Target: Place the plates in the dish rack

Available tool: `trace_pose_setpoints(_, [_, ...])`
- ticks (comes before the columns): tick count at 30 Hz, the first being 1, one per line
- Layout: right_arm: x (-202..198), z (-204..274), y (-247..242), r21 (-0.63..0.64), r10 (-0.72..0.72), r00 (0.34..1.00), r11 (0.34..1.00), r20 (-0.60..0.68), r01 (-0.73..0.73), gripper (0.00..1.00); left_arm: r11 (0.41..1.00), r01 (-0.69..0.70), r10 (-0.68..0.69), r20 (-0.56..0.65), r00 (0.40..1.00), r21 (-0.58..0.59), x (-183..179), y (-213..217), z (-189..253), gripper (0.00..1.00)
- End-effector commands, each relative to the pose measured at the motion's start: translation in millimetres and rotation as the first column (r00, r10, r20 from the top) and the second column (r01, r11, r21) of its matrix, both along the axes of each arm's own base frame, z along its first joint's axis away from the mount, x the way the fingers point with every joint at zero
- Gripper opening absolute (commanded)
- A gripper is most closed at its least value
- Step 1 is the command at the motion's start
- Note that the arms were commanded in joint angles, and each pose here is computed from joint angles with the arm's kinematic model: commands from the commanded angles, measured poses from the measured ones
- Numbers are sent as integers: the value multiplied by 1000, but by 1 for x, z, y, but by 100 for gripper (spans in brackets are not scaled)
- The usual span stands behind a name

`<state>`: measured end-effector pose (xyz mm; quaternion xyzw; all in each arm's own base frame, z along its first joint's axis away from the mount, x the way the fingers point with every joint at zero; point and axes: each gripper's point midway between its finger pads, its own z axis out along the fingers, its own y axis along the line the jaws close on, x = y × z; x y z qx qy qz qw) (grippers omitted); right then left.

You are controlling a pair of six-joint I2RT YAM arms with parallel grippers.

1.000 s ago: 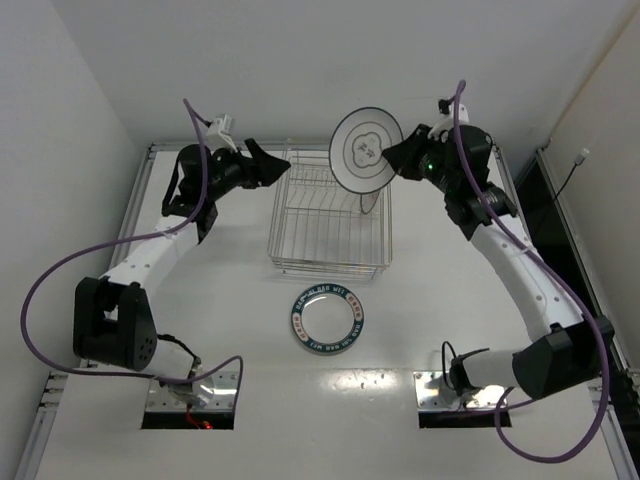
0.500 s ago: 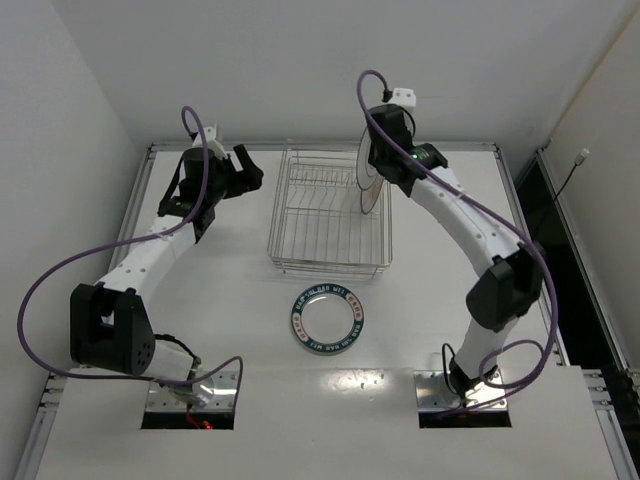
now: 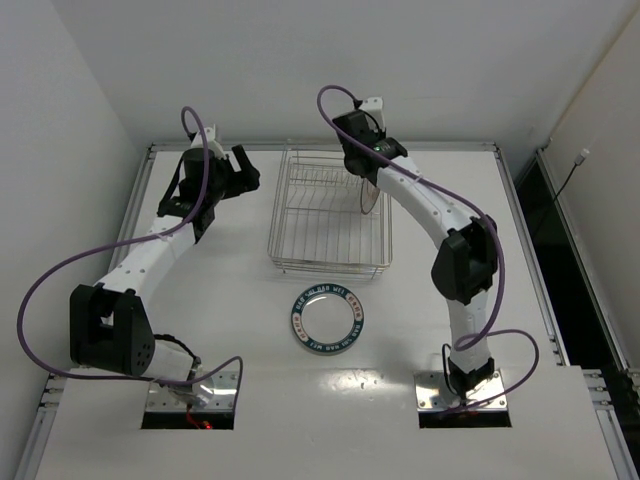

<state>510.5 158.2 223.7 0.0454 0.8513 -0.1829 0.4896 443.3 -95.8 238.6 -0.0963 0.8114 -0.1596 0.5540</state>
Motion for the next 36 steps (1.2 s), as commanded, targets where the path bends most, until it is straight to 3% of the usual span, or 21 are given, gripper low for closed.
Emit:
trace_pose_setpoints(1, [7, 8, -4, -4, -16, 999, 1000, 37, 16, 0, 1000, 16, -16, 81, 997, -5, -1, -3, 35, 78])
trace_pose_setpoints(14, [24, -44, 10, 35, 68, 995, 997, -71, -65, 0, 999, 35, -35, 61, 998, -7, 4, -7, 27, 78])
trace_pose_setpoints(16, [26, -51, 8, 41, 72, 993, 997, -92, -68, 10, 999, 35, -35, 61, 998, -7, 4, -7, 27, 78])
trace_pose_setpoints(21, [17, -80, -3, 68, 78, 983, 995, -166, -67, 11, 999, 33, -32, 49, 998, -14, 5, -8, 22, 78])
trace_pose_setpoints(23, [19, -66, -6, 89, 81, 987, 994, -136, -69, 15, 999, 41, -41, 38, 998, -15, 6, -10, 17, 78])
trace_pose_setpoints(26, [12, -50, -9, 93, 81, 989, 993, -126, -70, 34, 999, 50, -49, 16, 999, -15, 9, -12, 8, 78])
trace_pose_setpoints(27, [9, -43, -10, 94, 81, 989, 993, -123, -70, 45, 999, 50, -49, 16, 999, -15, 9, -12, 8, 78])
trace_pose_setpoints(28, [8, -34, -11, 101, 82, 991, 992, -106, -72, 49, 999, 50, -49, 16, 999, -15, 9, -12, 8, 78])
trace_pose_setpoints(36, [-37, 44, -27, 132, 140, 990, 982, -22, -136, 61, 999, 40, -39, 26, 999, -13, 11, -10, 12, 78])
